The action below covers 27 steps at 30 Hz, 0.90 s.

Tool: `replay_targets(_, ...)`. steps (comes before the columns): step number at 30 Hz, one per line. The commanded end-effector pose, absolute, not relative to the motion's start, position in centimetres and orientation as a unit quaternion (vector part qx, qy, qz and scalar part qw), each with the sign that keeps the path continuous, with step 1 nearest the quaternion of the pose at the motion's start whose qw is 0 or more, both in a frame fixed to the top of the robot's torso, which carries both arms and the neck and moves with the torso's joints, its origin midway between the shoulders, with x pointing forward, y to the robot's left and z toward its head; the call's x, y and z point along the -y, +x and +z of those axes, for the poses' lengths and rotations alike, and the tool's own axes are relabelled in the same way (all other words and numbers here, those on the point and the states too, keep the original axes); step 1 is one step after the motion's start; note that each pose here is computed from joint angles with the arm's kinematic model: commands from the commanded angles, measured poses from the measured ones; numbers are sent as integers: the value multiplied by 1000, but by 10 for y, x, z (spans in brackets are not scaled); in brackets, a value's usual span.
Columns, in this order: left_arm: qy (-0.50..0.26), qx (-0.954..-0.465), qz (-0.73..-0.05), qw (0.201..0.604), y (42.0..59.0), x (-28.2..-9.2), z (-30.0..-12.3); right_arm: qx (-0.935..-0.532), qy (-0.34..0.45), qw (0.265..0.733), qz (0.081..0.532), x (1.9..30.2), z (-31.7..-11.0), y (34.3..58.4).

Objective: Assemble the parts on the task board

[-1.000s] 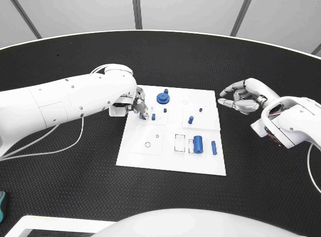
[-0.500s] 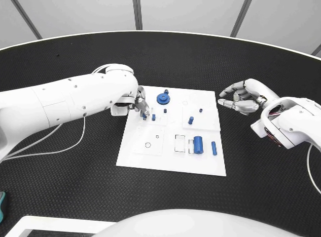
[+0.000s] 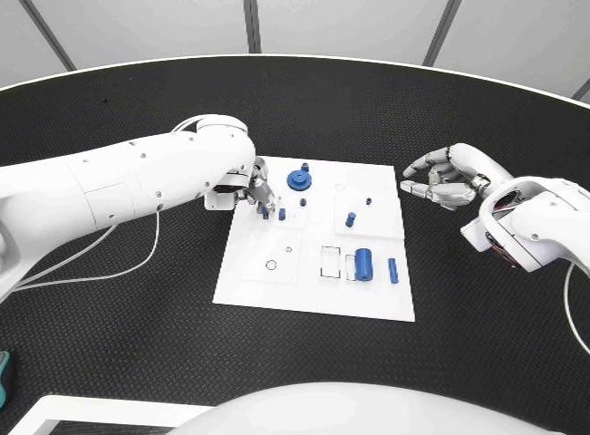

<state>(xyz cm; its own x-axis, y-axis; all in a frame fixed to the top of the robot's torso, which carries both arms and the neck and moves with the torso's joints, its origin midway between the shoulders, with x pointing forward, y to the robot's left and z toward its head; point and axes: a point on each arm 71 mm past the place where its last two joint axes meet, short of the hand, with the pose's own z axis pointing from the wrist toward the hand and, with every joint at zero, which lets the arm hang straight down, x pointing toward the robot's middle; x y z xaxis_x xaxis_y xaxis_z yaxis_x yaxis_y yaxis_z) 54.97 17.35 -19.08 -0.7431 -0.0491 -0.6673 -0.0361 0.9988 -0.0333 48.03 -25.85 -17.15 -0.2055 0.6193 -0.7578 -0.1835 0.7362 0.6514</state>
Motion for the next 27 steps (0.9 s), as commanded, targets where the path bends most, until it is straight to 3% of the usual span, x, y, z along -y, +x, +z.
replay_targets(1,-31,-932,3,360,550,-176,-191,-704,155,611,329,258,-172,480)
replay_targets(27,-30,-932,-6,361,550,-179,-191,-705,154,609,329,258,-172,481)
